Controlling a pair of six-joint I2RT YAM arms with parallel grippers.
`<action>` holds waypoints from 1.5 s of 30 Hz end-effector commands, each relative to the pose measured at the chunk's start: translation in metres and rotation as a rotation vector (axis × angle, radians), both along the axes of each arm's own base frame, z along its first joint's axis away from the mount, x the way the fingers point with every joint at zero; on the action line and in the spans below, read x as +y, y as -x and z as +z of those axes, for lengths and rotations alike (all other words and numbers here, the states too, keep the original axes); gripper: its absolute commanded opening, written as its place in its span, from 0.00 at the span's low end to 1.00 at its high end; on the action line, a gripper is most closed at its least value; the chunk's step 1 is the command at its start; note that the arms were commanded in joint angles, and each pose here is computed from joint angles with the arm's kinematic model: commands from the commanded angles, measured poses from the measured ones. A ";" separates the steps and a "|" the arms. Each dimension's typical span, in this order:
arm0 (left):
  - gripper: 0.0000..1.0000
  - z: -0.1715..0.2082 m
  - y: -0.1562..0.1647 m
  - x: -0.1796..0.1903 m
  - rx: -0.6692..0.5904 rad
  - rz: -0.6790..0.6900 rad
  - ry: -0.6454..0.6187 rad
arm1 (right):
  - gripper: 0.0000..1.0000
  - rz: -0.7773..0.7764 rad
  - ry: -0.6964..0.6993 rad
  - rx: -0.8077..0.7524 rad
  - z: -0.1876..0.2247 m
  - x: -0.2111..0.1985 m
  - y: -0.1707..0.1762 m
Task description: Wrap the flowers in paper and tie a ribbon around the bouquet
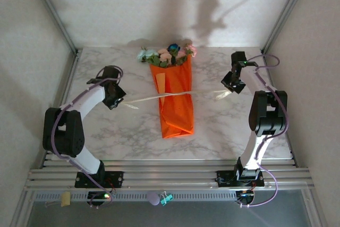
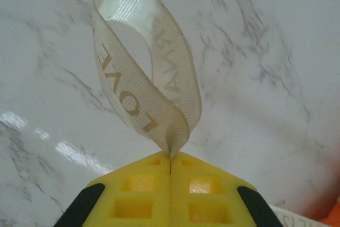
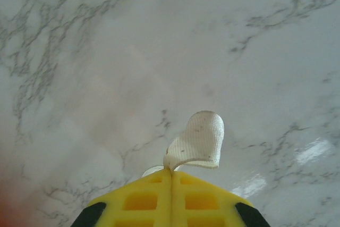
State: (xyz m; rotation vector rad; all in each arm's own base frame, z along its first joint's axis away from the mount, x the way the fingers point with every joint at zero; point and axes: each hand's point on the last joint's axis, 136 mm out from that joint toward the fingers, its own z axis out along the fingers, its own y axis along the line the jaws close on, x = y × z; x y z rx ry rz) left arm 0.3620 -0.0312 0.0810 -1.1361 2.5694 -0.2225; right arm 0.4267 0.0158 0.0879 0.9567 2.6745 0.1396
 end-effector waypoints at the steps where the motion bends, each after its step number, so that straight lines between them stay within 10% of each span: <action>1: 0.00 0.011 -0.008 0.022 -0.053 0.088 0.026 | 0.00 -0.036 0.019 0.003 0.007 -0.022 0.009; 16: 0.00 0.016 0.004 0.094 -0.142 0.357 0.206 | 0.00 -0.307 -0.035 0.011 0.004 -0.119 0.041; 45: 0.00 0.043 0.002 0.161 -0.292 0.641 0.341 | 0.00 -0.500 -0.048 -0.012 0.014 -0.184 0.074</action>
